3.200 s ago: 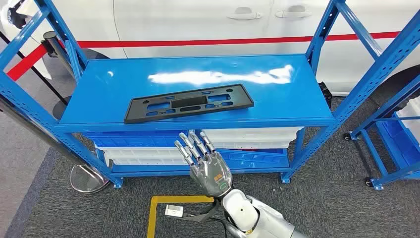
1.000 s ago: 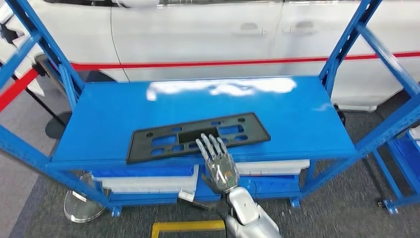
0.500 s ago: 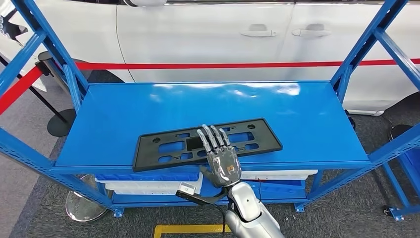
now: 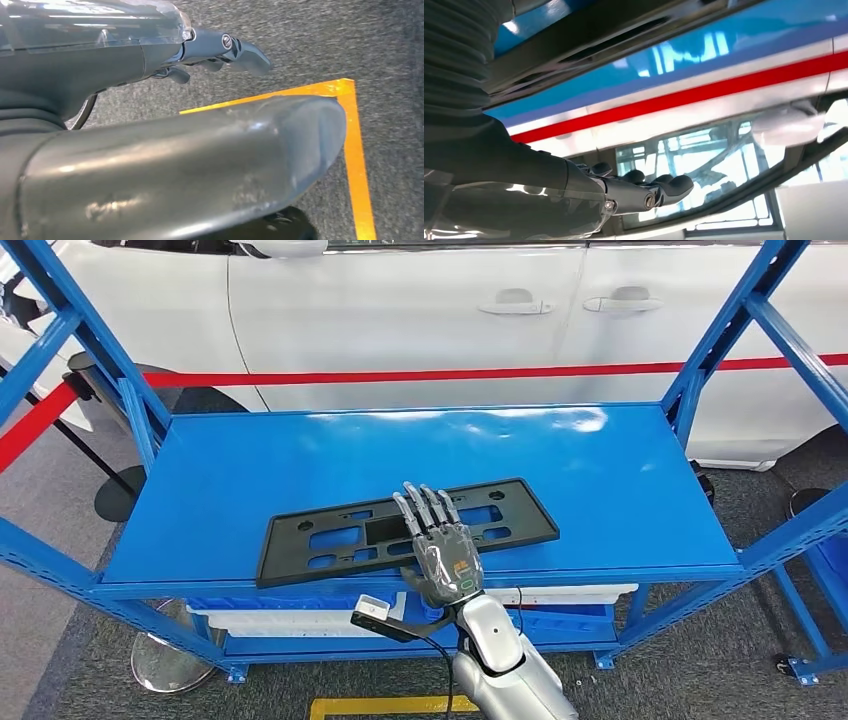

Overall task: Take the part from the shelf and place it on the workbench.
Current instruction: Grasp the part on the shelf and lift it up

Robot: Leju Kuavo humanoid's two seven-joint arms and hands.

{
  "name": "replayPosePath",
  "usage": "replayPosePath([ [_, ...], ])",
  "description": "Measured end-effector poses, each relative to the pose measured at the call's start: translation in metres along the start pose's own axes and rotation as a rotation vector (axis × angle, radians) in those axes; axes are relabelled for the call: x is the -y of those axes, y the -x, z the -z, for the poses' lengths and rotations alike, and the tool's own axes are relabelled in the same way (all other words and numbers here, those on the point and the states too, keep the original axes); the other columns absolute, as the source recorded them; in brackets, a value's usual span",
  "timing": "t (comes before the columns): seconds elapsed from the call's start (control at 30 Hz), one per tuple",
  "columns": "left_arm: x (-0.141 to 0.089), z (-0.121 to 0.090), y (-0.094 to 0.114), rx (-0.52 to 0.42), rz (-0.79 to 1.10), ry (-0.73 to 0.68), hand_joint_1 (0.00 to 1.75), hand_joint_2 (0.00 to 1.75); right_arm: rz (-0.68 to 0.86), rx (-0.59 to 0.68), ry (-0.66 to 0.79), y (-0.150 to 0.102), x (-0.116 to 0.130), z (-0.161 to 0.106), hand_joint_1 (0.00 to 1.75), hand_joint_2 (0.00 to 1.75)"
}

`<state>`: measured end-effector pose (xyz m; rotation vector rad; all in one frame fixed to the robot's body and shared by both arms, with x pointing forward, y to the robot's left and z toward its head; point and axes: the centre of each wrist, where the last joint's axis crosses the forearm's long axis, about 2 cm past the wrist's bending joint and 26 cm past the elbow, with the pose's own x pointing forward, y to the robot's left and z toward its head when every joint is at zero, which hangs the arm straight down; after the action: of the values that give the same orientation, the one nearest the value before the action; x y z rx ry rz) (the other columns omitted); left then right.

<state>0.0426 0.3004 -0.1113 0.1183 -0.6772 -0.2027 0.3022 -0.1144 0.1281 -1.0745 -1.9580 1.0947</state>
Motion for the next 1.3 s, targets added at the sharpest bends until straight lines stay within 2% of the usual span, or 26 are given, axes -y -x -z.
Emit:
replayPosePath([
  [0.47,0.002,0.000,-0.001,0.004,0.006,0.015,0.00,0.00,-0.053,0.024,-0.075,0.001,-0.009,0.002,0.00,1.75],
  [0.5,0.003,0.000,-0.001,0.005,0.006,0.019,0.00,0.00,-0.056,0.023,-0.081,0.002,-0.009,0.004,0.04,1.75],
  [0.63,0.003,0.001,-0.002,0.007,0.018,0.033,0.00,0.00,-0.075,-0.008,-0.134,0.007,-0.014,0.010,1.72,1.75],
  [0.87,0.004,0.001,-0.003,0.012,0.042,0.050,0.00,0.00,-0.158,-0.053,-0.282,0.030,-0.024,0.031,1.75,1.75],
  [1.3,0.004,0.002,-0.005,0.013,0.034,0.045,0.00,0.00,-0.185,-0.068,-0.335,0.042,-0.028,0.040,1.75,1.75],
])
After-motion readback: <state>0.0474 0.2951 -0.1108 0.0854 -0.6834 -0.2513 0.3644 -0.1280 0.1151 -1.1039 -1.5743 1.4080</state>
